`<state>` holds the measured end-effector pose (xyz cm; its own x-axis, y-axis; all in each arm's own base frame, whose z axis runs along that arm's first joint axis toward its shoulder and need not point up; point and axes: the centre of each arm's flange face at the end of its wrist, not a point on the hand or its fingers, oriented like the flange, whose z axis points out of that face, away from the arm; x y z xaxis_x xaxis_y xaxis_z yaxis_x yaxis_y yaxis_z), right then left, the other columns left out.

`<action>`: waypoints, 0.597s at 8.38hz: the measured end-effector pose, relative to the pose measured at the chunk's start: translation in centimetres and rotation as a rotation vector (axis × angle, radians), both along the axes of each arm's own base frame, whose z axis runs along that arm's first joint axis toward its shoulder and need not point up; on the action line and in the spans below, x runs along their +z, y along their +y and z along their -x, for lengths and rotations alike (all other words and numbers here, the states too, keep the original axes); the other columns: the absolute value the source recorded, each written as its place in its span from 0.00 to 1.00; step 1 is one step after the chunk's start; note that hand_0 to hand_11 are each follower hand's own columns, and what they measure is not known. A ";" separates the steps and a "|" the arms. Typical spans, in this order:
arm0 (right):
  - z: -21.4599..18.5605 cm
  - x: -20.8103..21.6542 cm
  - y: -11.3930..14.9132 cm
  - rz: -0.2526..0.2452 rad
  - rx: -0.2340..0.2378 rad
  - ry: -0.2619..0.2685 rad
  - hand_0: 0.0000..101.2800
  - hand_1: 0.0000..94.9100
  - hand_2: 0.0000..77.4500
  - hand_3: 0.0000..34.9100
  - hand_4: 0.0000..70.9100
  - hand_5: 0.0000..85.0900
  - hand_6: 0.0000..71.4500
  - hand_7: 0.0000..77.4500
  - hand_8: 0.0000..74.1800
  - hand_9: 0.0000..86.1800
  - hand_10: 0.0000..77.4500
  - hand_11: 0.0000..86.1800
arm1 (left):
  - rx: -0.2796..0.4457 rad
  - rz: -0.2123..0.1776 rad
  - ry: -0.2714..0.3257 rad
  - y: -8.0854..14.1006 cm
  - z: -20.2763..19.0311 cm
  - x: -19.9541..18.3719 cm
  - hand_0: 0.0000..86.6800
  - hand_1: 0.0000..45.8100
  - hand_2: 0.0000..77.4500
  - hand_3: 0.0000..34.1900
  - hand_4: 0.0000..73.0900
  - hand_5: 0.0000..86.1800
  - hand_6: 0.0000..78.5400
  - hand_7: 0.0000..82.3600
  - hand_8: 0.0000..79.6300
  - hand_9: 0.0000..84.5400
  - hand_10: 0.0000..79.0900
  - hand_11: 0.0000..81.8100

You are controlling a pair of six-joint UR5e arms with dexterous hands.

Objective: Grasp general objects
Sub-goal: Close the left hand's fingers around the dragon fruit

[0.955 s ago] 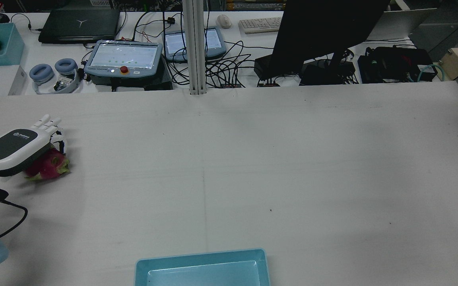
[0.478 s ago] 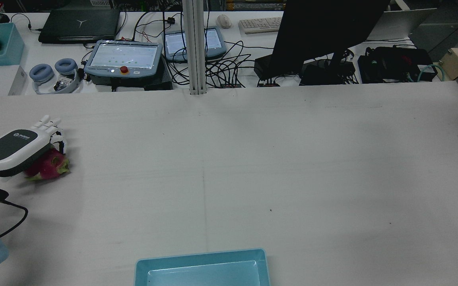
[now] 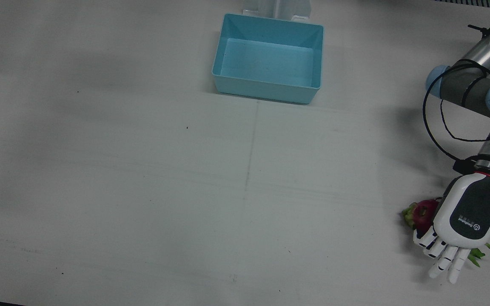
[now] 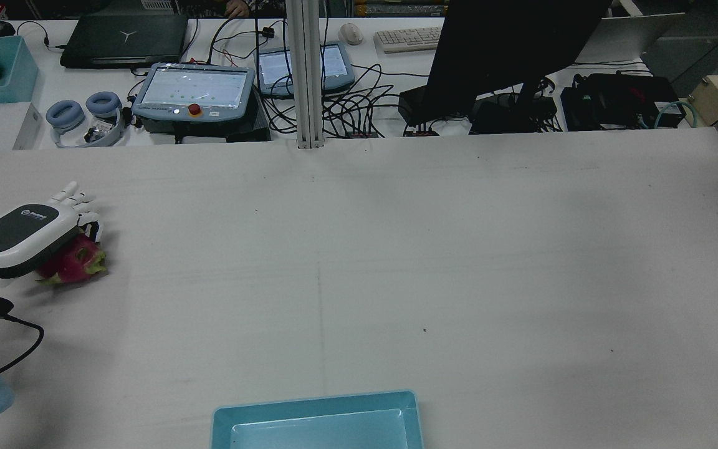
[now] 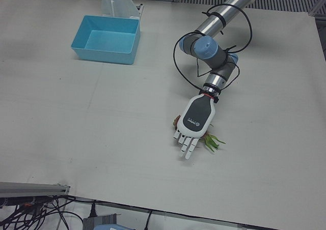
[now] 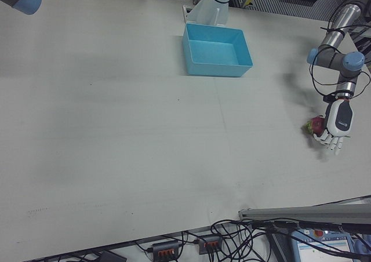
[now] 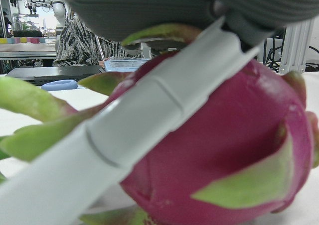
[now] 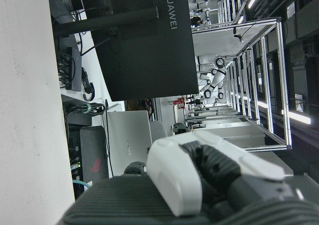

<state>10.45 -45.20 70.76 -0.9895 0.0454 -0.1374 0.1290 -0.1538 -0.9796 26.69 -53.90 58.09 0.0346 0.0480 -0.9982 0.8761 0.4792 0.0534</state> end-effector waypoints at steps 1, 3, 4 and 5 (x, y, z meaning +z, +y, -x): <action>0.0 0.0 0.0 0.000 0.000 0.000 0.00 1.00 1.00 0.00 0.00 0.00 0.00 0.00 0.00 0.01 0.00 0.01 | 0.000 -0.002 0.001 0.0 0.0 0.0 0.92 0.00 0.02 0.01 0.22 0.75 0.42 0.80 0.13 0.21 0.02 0.15; 0.0 0.0 0.0 0.000 0.000 0.000 0.00 1.00 1.00 0.00 0.00 0.00 0.00 0.00 0.00 0.01 0.00 0.01 | -0.001 -0.005 0.003 0.0 0.0 0.0 0.94 0.00 0.03 0.01 0.25 0.75 0.49 0.79 0.49 0.49 0.14 0.55; 0.0 0.0 0.0 0.000 0.000 0.000 0.00 1.00 1.00 0.00 0.00 0.00 0.00 0.00 0.00 0.01 0.00 0.01 | -0.011 -0.006 0.004 -0.1 0.1 0.0 0.94 0.00 0.03 0.01 0.25 0.75 0.49 0.79 0.49 0.49 0.14 0.55; 0.0 0.0 0.0 0.000 0.000 0.000 0.00 1.00 1.00 0.00 0.00 0.00 0.00 0.00 0.00 0.01 0.00 0.01 | -0.020 -0.006 0.005 -0.1 0.1 0.1 0.94 0.00 0.03 0.00 0.25 0.75 0.49 0.79 0.61 0.59 0.41 0.74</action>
